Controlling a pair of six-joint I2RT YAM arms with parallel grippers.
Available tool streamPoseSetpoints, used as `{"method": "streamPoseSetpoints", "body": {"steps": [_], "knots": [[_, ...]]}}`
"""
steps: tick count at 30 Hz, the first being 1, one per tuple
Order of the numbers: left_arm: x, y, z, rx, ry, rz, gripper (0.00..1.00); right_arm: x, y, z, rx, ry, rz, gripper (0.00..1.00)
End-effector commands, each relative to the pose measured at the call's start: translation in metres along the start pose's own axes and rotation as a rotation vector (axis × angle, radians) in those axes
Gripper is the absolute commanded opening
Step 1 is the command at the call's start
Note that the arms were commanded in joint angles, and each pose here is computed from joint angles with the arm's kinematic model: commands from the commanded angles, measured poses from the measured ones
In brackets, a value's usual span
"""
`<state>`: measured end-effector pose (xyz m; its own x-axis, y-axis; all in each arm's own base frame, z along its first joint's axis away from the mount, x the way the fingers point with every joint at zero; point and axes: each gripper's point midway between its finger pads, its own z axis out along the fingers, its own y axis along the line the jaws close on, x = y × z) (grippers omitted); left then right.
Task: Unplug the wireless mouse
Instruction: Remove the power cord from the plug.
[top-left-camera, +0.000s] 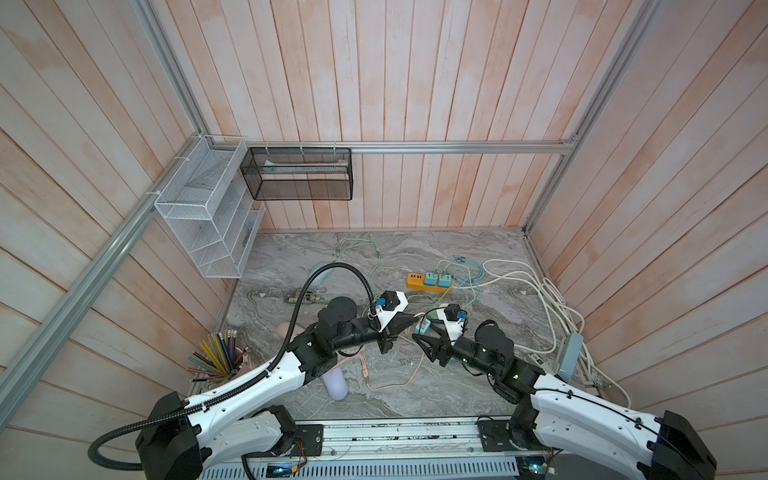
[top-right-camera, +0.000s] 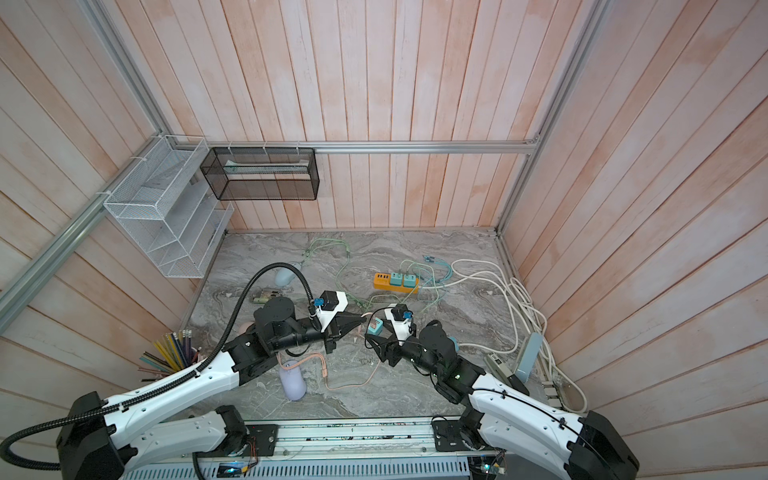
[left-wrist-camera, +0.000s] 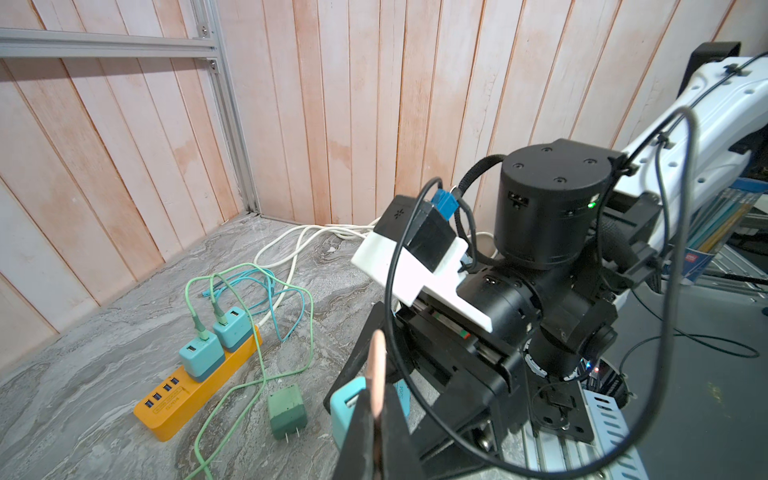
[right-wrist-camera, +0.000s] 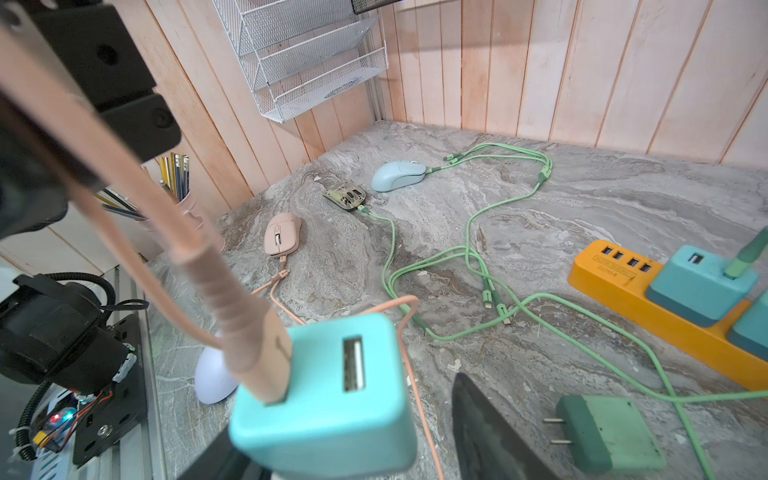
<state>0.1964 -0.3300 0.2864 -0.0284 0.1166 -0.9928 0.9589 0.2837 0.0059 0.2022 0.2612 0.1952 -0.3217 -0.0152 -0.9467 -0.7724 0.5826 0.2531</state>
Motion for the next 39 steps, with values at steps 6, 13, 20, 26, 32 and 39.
{"method": "streamPoseSetpoints", "body": {"steps": [6, 13, 20, 26, 32, 39], "knots": [[-0.029, 0.000, -0.005, 0.001, -0.075, 0.028, 0.00, -0.015, 0.003, -0.003, -0.003, -0.058, -0.015, 0.39], [-0.012, 0.014, -0.004, -0.077, -0.013, 0.015, 0.01, -0.008, -0.002, -0.013, 0.033, -0.030, 0.010, 0.29], [-0.012, 0.007, -0.004, -0.032, -0.031, -0.007, 0.56, 0.009, -0.021, -0.025, 0.157, 0.089, 0.050, 0.27], [-0.016, -0.014, 0.005, 0.117, -0.067, -0.044, 0.56, 0.005, -0.012, -0.029, 0.111, 0.086, 0.064, 0.27], [-0.002, -0.032, 0.010, 0.246, -0.050, -0.060, 0.47, 0.001, 0.008, -0.029, 0.001, 0.081, 0.062, 0.27], [0.011, -0.035, 0.013, 0.269, -0.020, -0.062, 0.46, -0.005, 0.037, -0.033, -0.161, 0.072, 0.053, 0.26]]}}
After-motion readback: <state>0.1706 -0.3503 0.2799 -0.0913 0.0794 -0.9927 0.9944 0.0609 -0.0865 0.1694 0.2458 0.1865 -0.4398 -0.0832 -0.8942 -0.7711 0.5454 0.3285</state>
